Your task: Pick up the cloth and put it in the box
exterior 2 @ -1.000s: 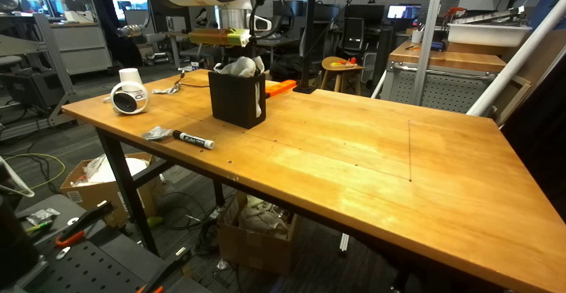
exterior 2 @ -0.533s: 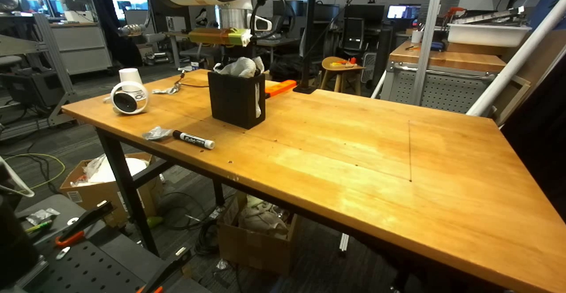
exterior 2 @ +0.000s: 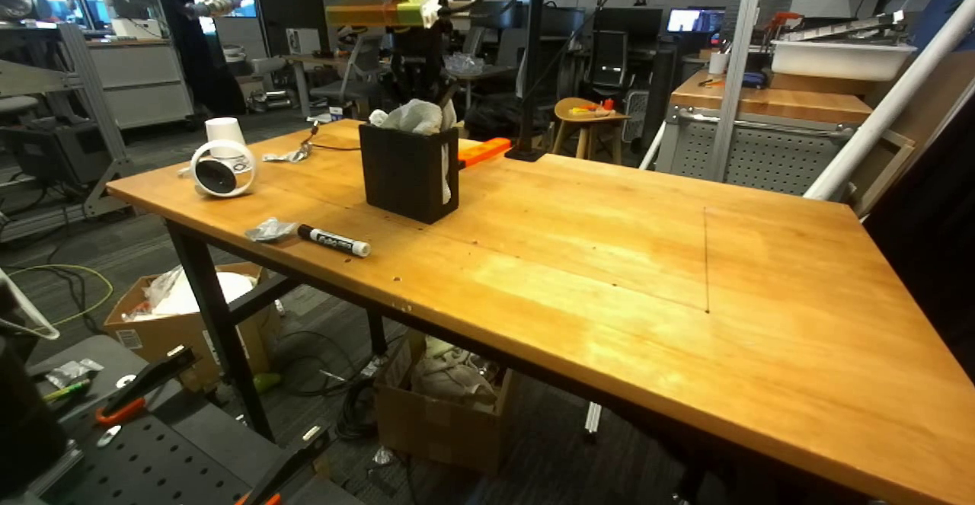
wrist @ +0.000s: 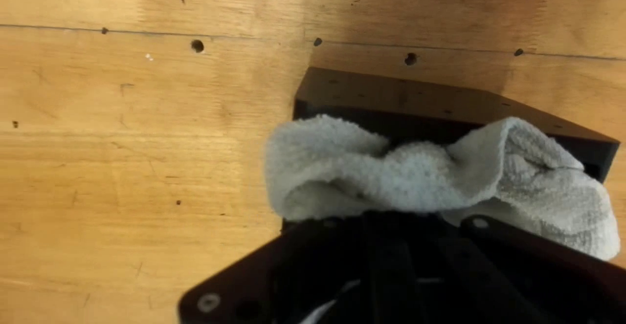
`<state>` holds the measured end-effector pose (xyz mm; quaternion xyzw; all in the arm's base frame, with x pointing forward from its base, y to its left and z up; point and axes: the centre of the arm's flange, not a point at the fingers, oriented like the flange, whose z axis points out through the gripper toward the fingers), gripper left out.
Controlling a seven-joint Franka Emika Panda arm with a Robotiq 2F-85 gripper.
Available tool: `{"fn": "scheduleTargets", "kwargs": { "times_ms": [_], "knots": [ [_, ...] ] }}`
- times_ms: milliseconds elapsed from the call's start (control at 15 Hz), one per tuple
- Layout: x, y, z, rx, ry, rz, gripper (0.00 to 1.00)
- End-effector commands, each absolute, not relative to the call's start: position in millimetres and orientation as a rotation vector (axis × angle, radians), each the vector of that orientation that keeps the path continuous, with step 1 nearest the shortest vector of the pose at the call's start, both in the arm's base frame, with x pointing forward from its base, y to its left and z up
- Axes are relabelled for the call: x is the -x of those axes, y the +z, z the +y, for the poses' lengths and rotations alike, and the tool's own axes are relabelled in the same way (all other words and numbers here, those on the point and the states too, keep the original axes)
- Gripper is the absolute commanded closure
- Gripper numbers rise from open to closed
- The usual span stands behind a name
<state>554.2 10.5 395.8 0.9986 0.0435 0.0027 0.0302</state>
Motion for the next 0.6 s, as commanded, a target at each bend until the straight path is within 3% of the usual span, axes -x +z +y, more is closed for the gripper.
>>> {"fn": "scheduleTargets", "kwargs": {
  "times_ms": [0,533],
  "knots": [
    [-538.3,436.9,-10.2,-3.078,0.047,0.075,1.0],
    [-512.4,464.6,-44.0,-3.071,0.078,-0.053,1.0]
  ]
}}
